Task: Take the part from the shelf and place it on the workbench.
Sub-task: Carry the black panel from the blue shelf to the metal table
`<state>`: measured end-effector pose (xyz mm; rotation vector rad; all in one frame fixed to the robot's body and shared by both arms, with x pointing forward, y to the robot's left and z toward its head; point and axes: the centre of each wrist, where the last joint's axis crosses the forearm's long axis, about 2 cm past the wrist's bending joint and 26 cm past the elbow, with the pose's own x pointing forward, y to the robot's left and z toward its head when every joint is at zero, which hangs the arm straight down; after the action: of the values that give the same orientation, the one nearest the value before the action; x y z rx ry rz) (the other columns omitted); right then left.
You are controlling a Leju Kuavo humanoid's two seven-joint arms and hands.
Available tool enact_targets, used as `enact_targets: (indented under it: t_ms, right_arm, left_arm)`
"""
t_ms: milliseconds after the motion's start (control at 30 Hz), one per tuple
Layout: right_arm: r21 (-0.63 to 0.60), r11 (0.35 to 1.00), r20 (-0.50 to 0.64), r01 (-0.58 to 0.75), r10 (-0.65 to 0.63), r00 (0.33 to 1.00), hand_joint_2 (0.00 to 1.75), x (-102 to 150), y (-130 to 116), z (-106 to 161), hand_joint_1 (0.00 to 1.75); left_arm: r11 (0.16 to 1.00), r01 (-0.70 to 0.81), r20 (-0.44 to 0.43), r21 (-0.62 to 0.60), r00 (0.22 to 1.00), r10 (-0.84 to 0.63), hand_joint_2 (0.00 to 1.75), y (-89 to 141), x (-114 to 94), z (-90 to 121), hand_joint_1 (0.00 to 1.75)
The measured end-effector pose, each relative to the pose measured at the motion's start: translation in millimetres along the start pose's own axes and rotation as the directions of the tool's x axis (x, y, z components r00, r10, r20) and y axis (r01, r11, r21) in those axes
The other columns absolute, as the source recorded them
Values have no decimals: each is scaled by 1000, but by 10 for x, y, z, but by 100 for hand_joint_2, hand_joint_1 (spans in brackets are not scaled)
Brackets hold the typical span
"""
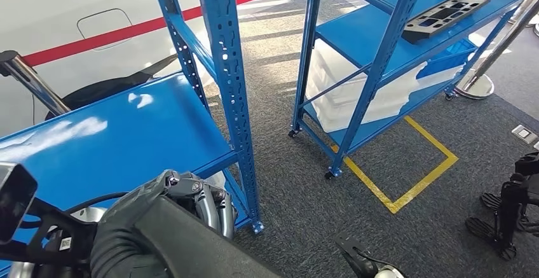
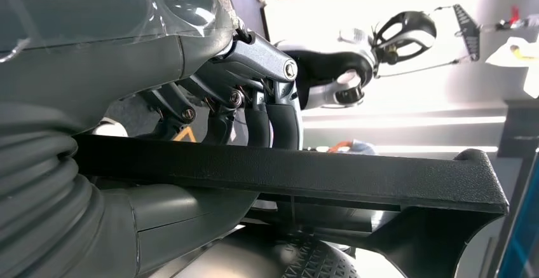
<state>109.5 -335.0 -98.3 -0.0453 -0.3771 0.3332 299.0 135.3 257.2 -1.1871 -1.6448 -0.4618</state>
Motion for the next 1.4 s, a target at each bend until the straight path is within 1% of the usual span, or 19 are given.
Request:
enact_targets:
  t_ms: [667, 1400]
  right_arm:
    - [-35, 999, -3, -33, 33, 999, 0, 6, -3, -1, 0]
    - [-40, 998, -2, -47, 47, 999, 0, 19, -1, -3, 0]
  left_arm:
    - [1000, -9, -4, 0, 1000, 9, 175, 5, 0, 12, 175]
    - [1000, -22, -19, -1, 1000, 22, 175, 5, -3, 18, 175]
